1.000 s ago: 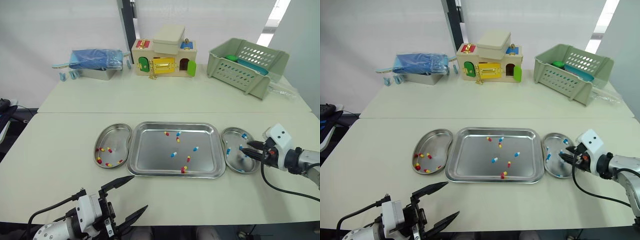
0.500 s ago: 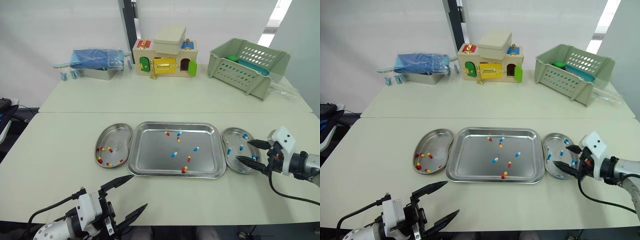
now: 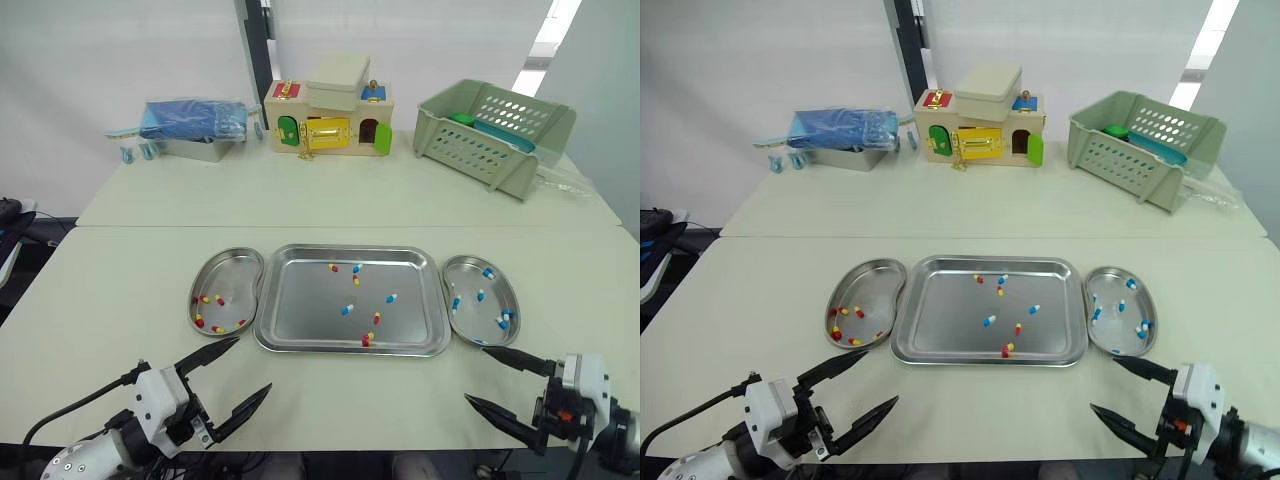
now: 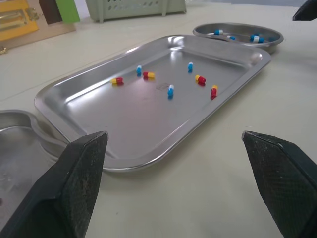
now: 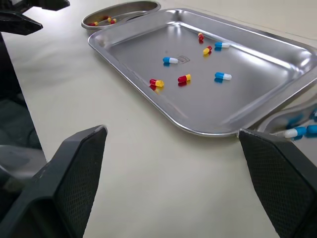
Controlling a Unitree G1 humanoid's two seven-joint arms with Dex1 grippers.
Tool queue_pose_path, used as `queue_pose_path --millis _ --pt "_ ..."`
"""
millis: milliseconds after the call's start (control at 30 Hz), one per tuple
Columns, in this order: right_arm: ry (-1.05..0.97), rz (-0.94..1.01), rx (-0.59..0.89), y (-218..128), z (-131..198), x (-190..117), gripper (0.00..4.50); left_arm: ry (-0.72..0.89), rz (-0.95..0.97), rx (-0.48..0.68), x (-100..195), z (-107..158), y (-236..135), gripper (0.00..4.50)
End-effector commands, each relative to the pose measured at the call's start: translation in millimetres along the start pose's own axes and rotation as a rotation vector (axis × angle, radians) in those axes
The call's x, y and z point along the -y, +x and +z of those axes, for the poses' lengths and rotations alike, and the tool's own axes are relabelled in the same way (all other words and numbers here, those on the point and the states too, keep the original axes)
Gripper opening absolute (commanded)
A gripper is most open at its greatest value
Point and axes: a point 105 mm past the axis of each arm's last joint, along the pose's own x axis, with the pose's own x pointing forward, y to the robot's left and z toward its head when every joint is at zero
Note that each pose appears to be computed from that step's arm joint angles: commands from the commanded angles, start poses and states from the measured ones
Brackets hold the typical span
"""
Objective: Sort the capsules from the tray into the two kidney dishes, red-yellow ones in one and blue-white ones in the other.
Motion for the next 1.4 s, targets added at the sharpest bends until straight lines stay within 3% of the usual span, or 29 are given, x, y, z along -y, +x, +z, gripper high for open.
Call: queue_pose_path --millis 33,300,567,800,1033,1400 --pt "-0.030 -0.002 0.037 6 3 -15 4.46 0.047 0.027 -0.003 -7 11 -4 4.50" --pt "-0.035 -0.031 0.047 13 -3 -18 4.46 0.082 -0.063 -0.095 -28 18 -4 4.50" --pt "-0.057 -0.051 0.059 21 -1 -21 4.46 0.159 -0.382 -0.308 -59 37 39 4.50" --pt "-0.065 -0.060 0.063 24 2 -25 4.46 0.265 -0.483 -0.256 -92 67 100 4.50" --pt "-0.055 -0.088 0.058 20 0 -26 4.46 0.292 -0.516 -0.244 -111 72 147 4.50" --pt "-0.044 -0.098 0.061 27 -4 -30 4.46 0.377 -0.624 -0.283 -105 60 198 4.50"
